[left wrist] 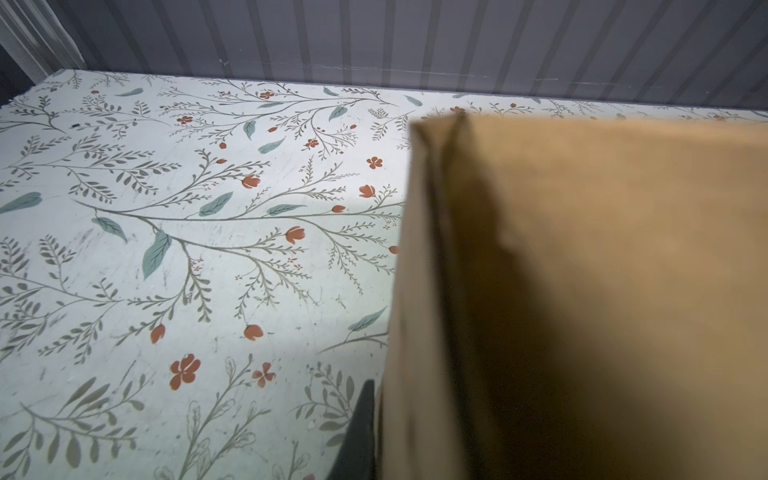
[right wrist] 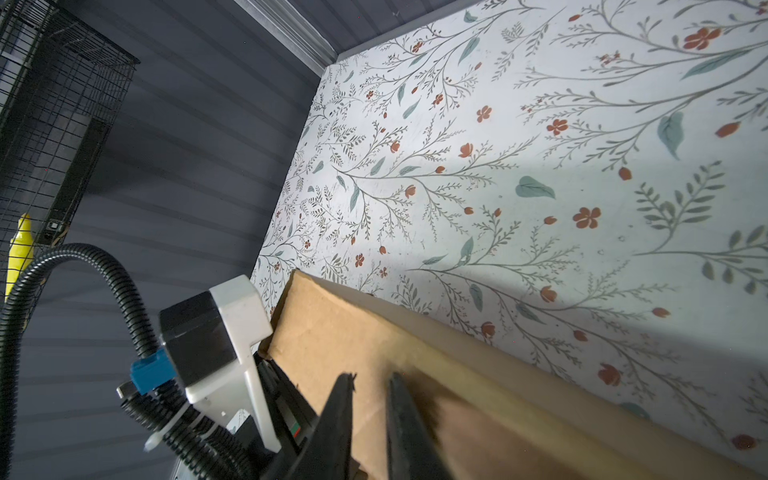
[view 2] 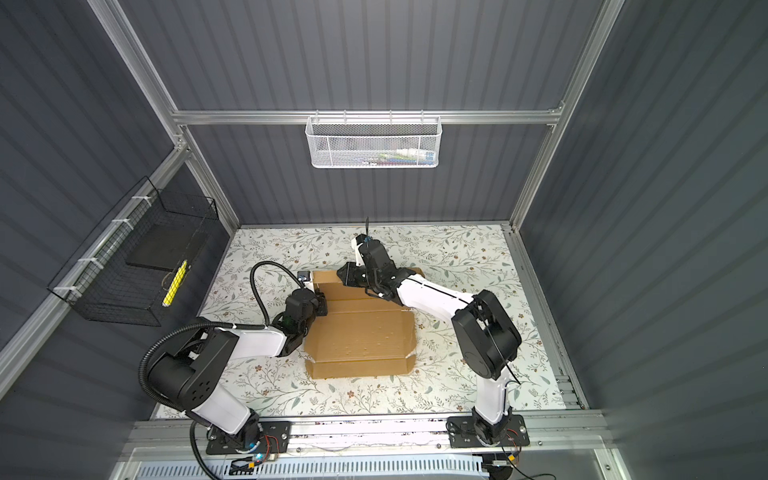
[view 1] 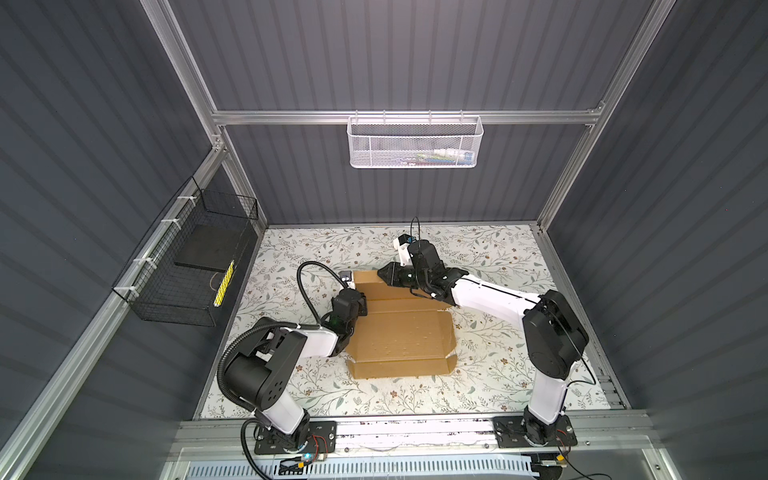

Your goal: Fold the paper box

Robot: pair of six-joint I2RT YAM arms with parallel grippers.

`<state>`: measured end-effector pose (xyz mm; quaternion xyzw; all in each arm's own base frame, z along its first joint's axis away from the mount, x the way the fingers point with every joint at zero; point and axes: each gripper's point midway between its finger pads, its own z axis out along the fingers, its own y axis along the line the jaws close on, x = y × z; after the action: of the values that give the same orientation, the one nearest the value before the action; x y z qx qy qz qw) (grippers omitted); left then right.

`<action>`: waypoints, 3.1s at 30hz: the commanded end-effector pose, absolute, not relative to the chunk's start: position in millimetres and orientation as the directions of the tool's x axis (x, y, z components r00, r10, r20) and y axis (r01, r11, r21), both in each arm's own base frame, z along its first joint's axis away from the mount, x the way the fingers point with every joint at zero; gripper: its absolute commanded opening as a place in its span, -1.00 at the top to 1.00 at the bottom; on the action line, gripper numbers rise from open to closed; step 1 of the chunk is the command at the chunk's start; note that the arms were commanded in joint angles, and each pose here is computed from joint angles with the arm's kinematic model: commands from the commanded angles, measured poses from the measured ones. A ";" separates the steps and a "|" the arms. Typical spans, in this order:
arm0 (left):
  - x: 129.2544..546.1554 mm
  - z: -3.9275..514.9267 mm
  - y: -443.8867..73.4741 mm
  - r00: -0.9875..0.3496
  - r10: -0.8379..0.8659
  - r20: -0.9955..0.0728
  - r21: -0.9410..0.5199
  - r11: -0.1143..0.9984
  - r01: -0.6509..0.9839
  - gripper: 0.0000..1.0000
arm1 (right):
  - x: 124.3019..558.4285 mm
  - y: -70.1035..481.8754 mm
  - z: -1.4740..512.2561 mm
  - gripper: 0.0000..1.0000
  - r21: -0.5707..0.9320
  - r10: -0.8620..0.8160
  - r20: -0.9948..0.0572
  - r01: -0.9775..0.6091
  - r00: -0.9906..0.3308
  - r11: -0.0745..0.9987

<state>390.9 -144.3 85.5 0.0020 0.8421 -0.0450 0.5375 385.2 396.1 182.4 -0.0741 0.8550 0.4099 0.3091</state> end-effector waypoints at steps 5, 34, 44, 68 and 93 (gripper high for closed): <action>391.7 89.4 -139.3 -0.403 -0.056 -0.914 -0.073 0.997 0.027 0.96 | 383.4 392.8 167.1 0.57 0.635 0.096 -0.564 -0.357 -0.820 0.684; 375.4 102.1 -131.4 -0.400 -0.068 -0.914 -0.087 0.996 0.029 1.00 | 334.0 259.9 234.1 -0.63 0.316 -0.015 -0.730 -0.357 -0.684 0.879; 373.5 100.4 -132.5 -0.412 -0.072 -0.908 -0.094 0.995 0.035 1.00 | 341.3 245.2 210.4 -0.68 0.339 0.022 -0.691 -0.298 -0.722 0.892; 375.8 110.9 -138.0 -0.402 -0.080 -0.912 -0.112 0.992 0.057 1.00 | 358.8 263.3 198.3 -0.60 0.466 0.077 -0.644 -0.311 -0.761 0.828; 376.8 110.3 -133.8 -0.477 -0.100 -0.873 -0.113 0.994 -0.003 1.00 | 343.6 239.4 184.8 -0.64 0.399 0.053 -0.666 -0.296 -0.744 0.868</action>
<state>372.1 -134.2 96.5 -0.0075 0.8602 -0.0417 0.5082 346.8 248.9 184.5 -0.0653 0.9003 0.2623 0.3411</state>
